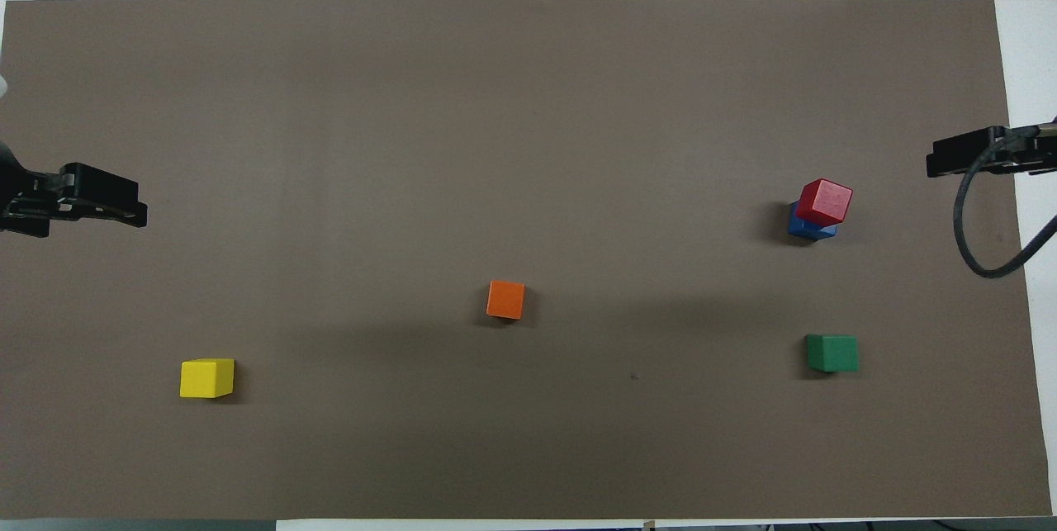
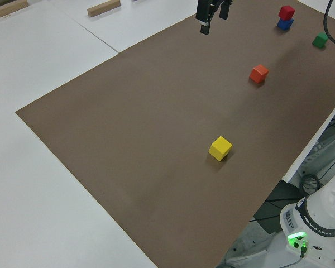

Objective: Transfer red block to right arm and stack on blue block

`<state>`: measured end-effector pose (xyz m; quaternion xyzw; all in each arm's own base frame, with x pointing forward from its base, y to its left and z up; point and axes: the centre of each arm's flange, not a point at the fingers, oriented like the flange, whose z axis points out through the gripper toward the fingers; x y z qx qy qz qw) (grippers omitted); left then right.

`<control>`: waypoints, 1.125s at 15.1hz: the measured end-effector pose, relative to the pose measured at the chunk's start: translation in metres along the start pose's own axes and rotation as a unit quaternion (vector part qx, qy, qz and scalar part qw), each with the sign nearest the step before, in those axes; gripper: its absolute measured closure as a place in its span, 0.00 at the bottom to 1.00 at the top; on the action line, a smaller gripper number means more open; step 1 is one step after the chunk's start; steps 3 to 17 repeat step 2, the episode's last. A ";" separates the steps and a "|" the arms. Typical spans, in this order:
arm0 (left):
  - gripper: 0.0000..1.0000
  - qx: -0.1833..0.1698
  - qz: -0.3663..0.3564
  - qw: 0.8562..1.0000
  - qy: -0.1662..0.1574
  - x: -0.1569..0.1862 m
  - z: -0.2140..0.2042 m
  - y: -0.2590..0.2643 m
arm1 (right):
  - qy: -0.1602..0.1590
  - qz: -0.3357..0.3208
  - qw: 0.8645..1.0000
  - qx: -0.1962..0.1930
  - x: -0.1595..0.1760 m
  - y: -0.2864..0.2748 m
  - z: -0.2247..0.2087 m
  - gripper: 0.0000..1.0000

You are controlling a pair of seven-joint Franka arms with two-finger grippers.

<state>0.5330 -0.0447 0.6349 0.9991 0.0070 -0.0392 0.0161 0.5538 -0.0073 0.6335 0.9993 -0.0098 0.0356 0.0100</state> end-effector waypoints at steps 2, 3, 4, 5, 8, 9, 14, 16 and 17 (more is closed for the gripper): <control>0.00 0.000 0.000 1.000 0.001 0.000 -0.001 0.000 | 0.000 0.003 1.000 0.001 0.000 0.000 0.000 0.00; 0.00 0.000 0.000 1.000 0.001 0.000 -0.001 0.000 | 0.000 0.003 1.000 0.001 0.000 0.000 0.000 0.00; 0.00 0.000 0.000 1.000 0.001 0.000 -0.001 0.000 | 0.000 0.003 1.000 0.001 0.000 0.000 0.000 0.00; 0.00 0.000 0.000 1.000 0.001 0.000 -0.001 0.000 | 0.000 0.003 1.000 0.001 0.000 0.000 0.000 0.00; 0.00 0.000 0.000 1.000 0.001 0.000 -0.001 0.000 | 0.000 0.003 1.000 0.001 0.000 0.000 0.000 0.00; 0.00 0.000 0.000 1.000 0.001 0.000 -0.001 0.000 | 0.000 0.003 1.000 0.001 0.000 0.000 0.000 0.00; 0.00 0.000 0.000 1.000 0.001 0.000 -0.001 0.000 | 0.000 0.003 1.000 0.001 0.000 0.000 0.000 0.00; 0.00 0.000 0.000 1.000 0.001 0.000 -0.001 0.000 | 0.000 0.003 1.000 0.001 0.000 0.000 0.000 0.00; 0.00 0.000 0.000 1.000 0.001 0.000 -0.001 0.000 | 0.000 0.003 1.000 0.001 0.000 0.000 0.000 0.00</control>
